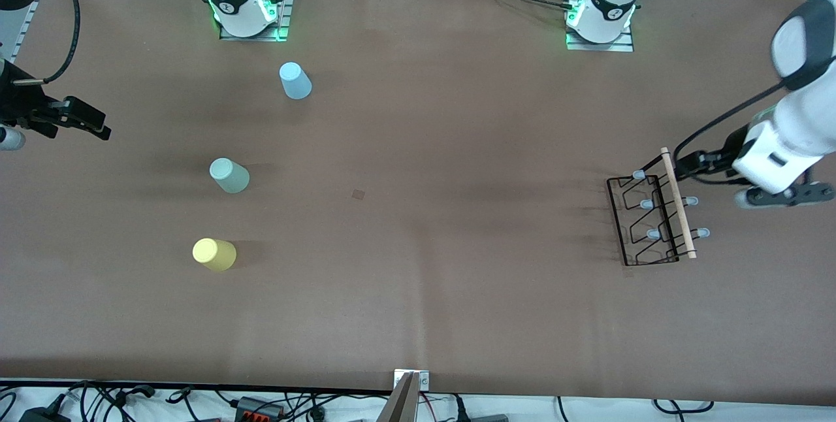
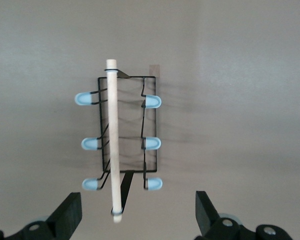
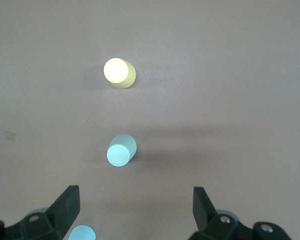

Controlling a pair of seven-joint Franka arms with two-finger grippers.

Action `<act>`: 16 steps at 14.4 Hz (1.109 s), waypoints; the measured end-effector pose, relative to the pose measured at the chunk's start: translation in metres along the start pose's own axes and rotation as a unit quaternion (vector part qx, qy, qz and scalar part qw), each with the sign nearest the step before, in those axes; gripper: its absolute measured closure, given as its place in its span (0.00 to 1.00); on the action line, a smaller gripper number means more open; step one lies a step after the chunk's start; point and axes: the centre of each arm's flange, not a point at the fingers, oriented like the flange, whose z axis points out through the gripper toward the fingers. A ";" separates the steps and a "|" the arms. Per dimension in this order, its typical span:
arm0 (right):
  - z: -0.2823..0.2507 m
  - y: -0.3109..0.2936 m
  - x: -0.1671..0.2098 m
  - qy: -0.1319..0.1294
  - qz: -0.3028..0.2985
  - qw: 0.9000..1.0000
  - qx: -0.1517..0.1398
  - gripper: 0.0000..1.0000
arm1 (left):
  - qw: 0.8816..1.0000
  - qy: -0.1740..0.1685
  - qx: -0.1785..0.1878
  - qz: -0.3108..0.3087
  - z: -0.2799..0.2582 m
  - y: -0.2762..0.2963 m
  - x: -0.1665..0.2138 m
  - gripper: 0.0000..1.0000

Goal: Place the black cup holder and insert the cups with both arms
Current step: 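Lower the left gripper onto the rack's wooden handle and grasp it, then carry the rack with the left gripper while the right gripper reaches the teal cup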

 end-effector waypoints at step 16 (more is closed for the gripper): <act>0.106 -0.033 0.025 -0.094 -0.009 0.996 -0.007 0.00 | 0.998 0.049 -0.004 0.026 0.135 -0.042 -0.019 0.58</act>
